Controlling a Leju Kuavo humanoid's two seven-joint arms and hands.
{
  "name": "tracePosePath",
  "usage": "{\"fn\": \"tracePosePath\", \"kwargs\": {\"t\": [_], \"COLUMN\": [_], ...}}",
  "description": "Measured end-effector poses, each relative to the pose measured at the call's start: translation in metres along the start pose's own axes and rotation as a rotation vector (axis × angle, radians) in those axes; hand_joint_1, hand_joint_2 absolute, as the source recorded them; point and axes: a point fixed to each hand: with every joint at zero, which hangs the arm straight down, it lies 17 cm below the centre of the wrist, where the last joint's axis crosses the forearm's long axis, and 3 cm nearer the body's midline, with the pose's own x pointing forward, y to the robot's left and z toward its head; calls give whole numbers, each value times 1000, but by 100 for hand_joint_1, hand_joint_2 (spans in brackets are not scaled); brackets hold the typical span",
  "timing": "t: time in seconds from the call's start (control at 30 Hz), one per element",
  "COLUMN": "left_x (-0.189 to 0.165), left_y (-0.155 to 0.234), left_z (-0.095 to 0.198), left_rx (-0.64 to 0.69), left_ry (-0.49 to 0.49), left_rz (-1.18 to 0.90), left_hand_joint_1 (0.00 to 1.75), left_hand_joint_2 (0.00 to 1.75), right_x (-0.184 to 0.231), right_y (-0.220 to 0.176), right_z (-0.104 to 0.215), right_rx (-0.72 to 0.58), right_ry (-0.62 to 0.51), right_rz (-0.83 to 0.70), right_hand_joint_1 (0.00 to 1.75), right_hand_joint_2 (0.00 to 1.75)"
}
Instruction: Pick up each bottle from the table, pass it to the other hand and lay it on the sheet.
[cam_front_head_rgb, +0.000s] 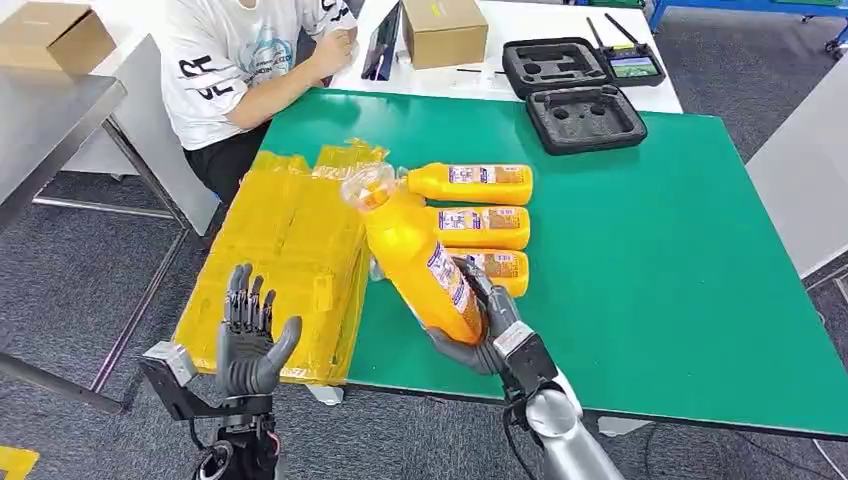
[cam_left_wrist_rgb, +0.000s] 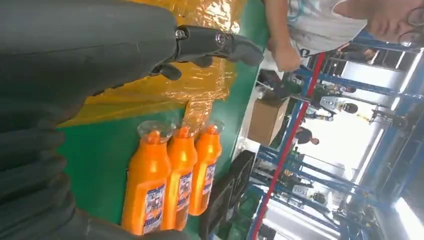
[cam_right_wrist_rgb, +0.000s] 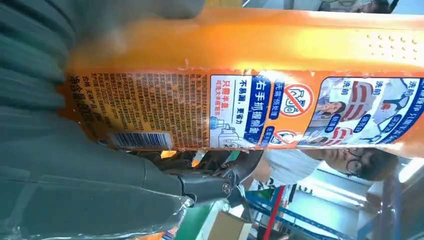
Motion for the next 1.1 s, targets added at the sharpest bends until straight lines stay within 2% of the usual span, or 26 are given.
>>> {"fn": "tracePosePath", "kwargs": {"t": [0.17, 0.33, 0.47, 0.87, 1.1], "left_x": [-3, -12, -25, -48, -59], "left_y": [-35, -83, -107, -124, -115], "left_z": [1, 0, -1, -1, -1], "left_rx": [-130, -284, -357, -418, -393], "left_ry": [27, 52, 79, 135, 159], "left_rz": [83, 126, 137, 156, 160], "left_hand_joint_1": [0, 0, 0, 0, 0], "left_hand_joint_2": [175, 175, 175, 175, 175], "right_x": [-4, -12, -13, -18, -25], "right_y": [16, 45, 71, 110, 125], "right_z": [1, -2, -5, -6, -4], "right_rx": [33, 83, 138, 232, 298], "right_ry": [5, 24, 40, 73, 91], "right_rz": [-66, -110, -141, -173, -149], "right_hand_joint_1": [175, 175, 175, 175, 175], "right_hand_joint_2": [175, 175, 175, 175, 175]}}
